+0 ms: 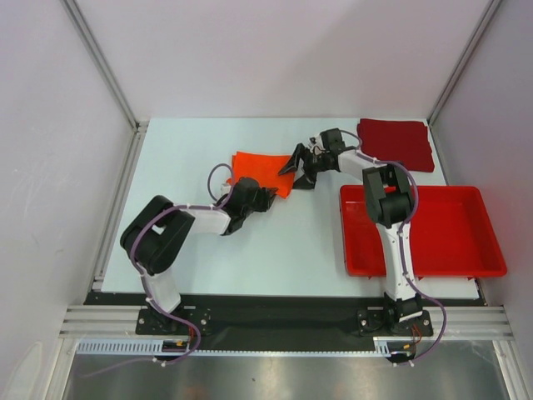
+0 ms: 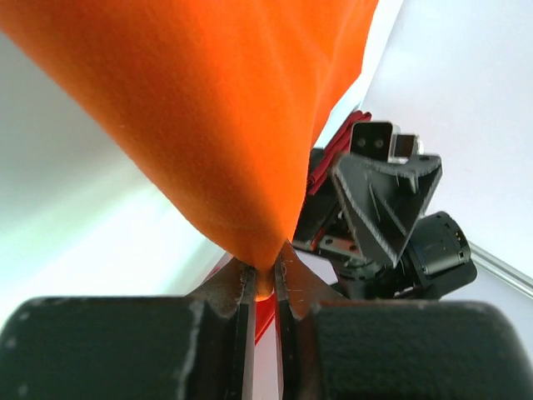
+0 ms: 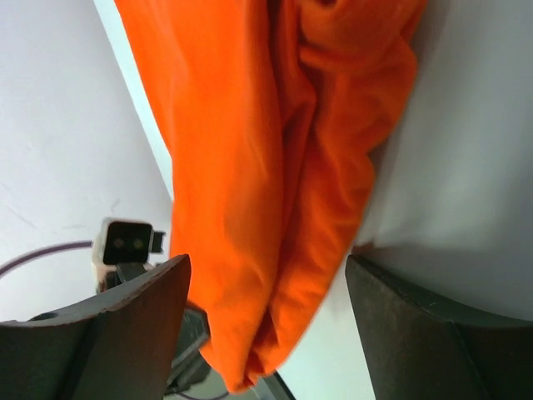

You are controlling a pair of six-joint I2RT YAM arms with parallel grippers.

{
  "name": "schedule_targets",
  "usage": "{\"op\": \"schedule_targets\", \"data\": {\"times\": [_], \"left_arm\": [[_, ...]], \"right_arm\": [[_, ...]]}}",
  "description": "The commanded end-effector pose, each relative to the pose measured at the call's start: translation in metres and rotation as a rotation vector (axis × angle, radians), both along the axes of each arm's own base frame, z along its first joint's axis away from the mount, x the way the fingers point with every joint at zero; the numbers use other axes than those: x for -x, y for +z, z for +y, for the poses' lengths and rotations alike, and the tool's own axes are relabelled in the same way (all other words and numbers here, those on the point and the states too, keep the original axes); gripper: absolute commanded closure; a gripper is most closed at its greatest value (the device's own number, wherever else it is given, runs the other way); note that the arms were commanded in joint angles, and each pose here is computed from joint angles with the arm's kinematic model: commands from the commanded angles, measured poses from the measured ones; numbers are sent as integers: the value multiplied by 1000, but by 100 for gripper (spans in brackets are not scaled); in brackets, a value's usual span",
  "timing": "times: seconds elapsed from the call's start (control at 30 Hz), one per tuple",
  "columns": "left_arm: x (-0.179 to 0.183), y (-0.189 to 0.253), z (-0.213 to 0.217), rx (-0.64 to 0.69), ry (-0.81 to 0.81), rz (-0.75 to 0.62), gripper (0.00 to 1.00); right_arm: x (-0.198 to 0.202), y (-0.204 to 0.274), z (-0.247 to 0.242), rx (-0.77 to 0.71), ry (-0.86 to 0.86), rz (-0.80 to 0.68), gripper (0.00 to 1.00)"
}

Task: Fold and stack the t-shirts
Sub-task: Neatly place the folded tshirt to the corner

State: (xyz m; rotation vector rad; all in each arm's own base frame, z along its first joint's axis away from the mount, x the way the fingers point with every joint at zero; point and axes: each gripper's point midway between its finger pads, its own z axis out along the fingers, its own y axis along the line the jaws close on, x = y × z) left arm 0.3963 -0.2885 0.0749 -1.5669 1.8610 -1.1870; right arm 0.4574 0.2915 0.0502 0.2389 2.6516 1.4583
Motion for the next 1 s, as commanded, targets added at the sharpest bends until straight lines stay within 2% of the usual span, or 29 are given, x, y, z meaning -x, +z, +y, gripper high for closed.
{"op": "schedule_targets", "data": {"times": [0.0,0.1,0.2,0.33,0.4,0.47,0.5,0.57,0.6,0.63,0.8,0.87,0.9,0.97], "left_arm": [[0,28,-1,26,-24,-72,89],[2,26,-1,26,-33,-71,89],[6,21,-2,25,-48,-60,89],[8,19,-2,28,-58,-57,89],[9,19,-4,22,-69,-55,88],[11,16,-6,19,-88,-46,84],[11,17,-8,23,-97,-48,83],[13,13,-11,31,-115,-39,78],[14,13,-12,35,-123,-35,75],[17,12,-12,34,-132,-28,68],[29,18,1,-31,-192,-33,51],[33,34,9,-90,-253,-87,50],[40,31,15,-143,-280,-66,49],[45,39,22,-274,-367,-131,49]], "right_arm": [[-7,-29,11,11,-60,31,19],[-16,-30,16,20,-75,11,23],[-25,-33,18,32,-78,-12,31],[-32,-34,18,84,-63,-76,34],[-35,-33,16,104,-63,-89,40],[-38,-32,13,137,-61,-131,53],[-39,-32,12,148,-57,-145,66],[-43,-30,9,171,-47,-183,81],[-48,-25,9,181,-42,-212,93],[-47,-30,3,230,-42,-201,100],[-62,-17,-28,456,24,-354,100],[-64,-2,-43,534,76,-400,100],[-68,8,-50,567,80,-426,100],[-76,20,-70,654,76,-462,100]]}}
